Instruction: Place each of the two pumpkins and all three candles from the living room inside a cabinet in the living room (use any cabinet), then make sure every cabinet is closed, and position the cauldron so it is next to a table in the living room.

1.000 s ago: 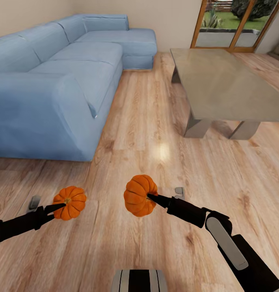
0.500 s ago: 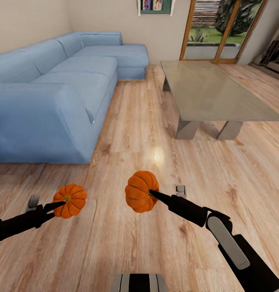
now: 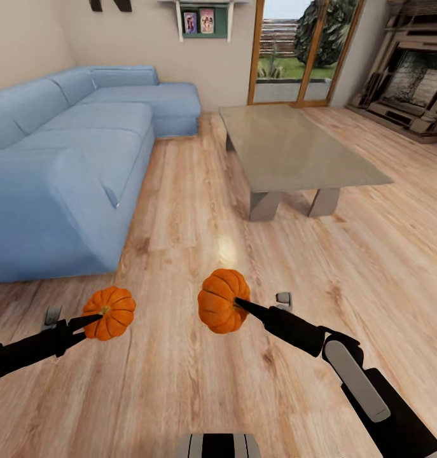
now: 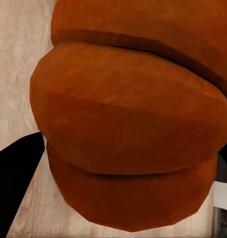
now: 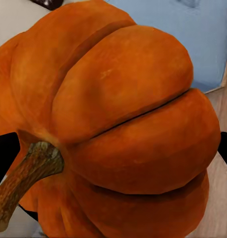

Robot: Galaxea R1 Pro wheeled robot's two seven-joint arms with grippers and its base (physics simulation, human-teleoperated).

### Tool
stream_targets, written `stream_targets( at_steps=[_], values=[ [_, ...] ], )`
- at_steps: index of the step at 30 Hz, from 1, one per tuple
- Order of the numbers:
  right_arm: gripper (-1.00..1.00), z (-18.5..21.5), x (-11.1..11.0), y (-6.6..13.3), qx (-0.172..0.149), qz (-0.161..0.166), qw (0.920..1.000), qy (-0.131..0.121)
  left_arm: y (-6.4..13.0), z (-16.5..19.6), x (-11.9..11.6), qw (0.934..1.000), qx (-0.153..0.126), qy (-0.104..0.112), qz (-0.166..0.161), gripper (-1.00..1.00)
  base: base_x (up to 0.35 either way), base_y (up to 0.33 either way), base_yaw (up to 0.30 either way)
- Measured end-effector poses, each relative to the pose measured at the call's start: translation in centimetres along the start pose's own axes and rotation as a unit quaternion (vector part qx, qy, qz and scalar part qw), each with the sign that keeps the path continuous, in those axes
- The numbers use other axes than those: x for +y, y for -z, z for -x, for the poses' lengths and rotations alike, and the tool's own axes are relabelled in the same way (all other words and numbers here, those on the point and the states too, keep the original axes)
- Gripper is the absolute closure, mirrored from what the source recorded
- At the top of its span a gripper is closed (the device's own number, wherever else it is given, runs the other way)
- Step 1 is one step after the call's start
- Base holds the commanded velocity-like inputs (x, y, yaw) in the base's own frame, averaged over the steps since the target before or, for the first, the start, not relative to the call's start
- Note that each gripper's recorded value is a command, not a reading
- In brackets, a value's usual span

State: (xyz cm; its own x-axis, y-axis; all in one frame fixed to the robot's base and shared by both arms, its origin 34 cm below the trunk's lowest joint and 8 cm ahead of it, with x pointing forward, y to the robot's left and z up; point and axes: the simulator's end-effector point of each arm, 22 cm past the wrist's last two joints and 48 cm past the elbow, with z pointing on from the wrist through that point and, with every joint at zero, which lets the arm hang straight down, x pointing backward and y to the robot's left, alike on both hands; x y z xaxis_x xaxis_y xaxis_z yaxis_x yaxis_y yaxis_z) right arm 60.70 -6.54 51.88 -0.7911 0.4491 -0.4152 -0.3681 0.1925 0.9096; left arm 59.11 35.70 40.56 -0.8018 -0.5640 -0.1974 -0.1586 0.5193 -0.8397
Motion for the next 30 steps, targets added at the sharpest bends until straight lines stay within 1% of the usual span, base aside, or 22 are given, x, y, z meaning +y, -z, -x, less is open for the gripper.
stream_targets(
  at_steps=[4, 7, 11, 17, 21, 30],
  values=[
    [1.0, 0.7, 1.2, 0.1, -0.007, 0.009, 0.9999, 0.005, 0.4, 0.3, -0.8, 1.0, -0.005, -0.007, -0.004, 1.0, 0.0, 0.0, -0.258],
    [1.0, 2.7, 2.9, 0.5, -0.034, 0.029, 0.999, -0.006, 0.7, 0.5, -1.7, 0.9998, -0.008, -0.009, -0.013, 1.0, 0.0, 0.0, -0.074],
    [1.0, 3.7, 3.7, 0.9, -0.048, 0.04, 0.998, -0.012, 1.0, 0.8, -2.5, 0.9997, -0.012, -0.014, -0.018, 1.0, 0.0, 0.0, -0.016],
    [1.0, 4.0, 4.5, 1.0, -0.05, 0.043, 0.9978, -0.008, 1.4, 1.0, -3.3, 0.9994, -0.017, -0.019, -0.023, 1.0, -0.216, 0.0, -0.002],
    [1.0, 4.1, 4.3, 1.2, -0.051, 0.039, 0.9979, -0.009, 1.6, 1.1, -3.7, 0.9992, -0.019, -0.023, -0.025, 1.0, -0.286, 0.0, 0.0],
    [1.0, 4.4, 5.2, 1.3, -0.054, 0.043, 0.9976, -0.006, 2.2, 1.4, -4.9, 0.9987, -0.025, -0.029, -0.033, 1.0, -0.045, 0.0, 0.0]
  ],
)
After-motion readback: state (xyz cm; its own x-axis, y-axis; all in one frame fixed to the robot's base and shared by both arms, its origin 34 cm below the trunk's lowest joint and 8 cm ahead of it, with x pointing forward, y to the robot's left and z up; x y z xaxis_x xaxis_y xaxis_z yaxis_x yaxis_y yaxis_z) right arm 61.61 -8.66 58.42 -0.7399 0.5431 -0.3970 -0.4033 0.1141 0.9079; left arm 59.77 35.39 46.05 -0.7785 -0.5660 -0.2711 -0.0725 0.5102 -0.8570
